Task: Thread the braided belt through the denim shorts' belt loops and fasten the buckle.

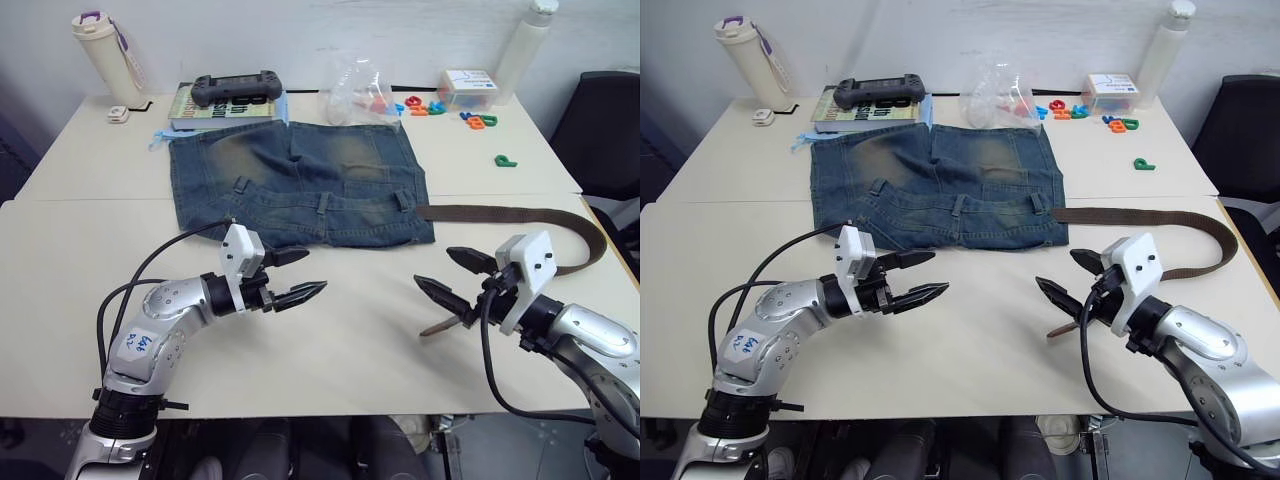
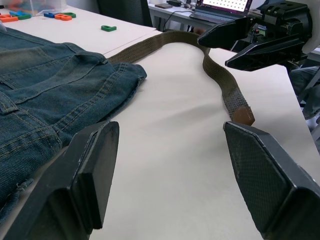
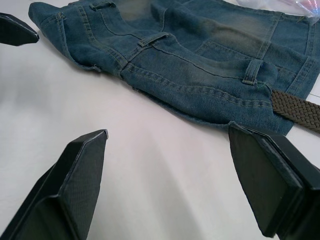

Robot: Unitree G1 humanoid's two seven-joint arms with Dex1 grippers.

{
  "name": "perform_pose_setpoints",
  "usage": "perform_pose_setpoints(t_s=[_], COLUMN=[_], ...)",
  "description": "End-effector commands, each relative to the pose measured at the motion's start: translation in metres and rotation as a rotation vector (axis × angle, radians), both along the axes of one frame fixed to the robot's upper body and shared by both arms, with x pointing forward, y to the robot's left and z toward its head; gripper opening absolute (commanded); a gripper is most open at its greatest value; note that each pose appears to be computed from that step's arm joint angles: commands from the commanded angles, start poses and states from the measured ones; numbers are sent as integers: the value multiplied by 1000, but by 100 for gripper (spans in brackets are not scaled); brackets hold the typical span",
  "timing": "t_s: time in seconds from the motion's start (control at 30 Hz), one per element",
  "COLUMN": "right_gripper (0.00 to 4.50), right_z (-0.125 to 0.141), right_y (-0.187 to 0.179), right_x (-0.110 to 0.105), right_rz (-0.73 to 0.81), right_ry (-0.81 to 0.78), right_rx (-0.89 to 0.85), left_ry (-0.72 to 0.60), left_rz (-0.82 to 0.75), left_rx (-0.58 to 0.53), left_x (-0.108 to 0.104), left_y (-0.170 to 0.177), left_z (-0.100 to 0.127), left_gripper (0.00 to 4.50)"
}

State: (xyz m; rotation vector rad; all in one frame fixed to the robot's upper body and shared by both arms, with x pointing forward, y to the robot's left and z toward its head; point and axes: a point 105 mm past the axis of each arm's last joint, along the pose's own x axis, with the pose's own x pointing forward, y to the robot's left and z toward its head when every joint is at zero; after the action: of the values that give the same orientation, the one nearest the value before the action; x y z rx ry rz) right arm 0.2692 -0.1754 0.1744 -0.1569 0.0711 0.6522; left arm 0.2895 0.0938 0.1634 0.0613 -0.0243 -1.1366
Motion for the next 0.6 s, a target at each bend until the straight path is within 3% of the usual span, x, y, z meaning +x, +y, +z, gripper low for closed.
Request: perform_pose_setpoints(t_s=[0.03, 0.6], right_gripper=[411, 411], right_z=[9, 9], right_y=[4, 2], right_x=[-1, -1], right_rz=[13, 22], right_ry=[-48, -45], right_rx=[5, -7], left_ry=[-44, -34], left_rz=[-13, -32], left_rx=[-12, -22], left_x=[-3, -4], left_y=[0, -3], left_z=[11, 9], left_gripper=[367, 367])
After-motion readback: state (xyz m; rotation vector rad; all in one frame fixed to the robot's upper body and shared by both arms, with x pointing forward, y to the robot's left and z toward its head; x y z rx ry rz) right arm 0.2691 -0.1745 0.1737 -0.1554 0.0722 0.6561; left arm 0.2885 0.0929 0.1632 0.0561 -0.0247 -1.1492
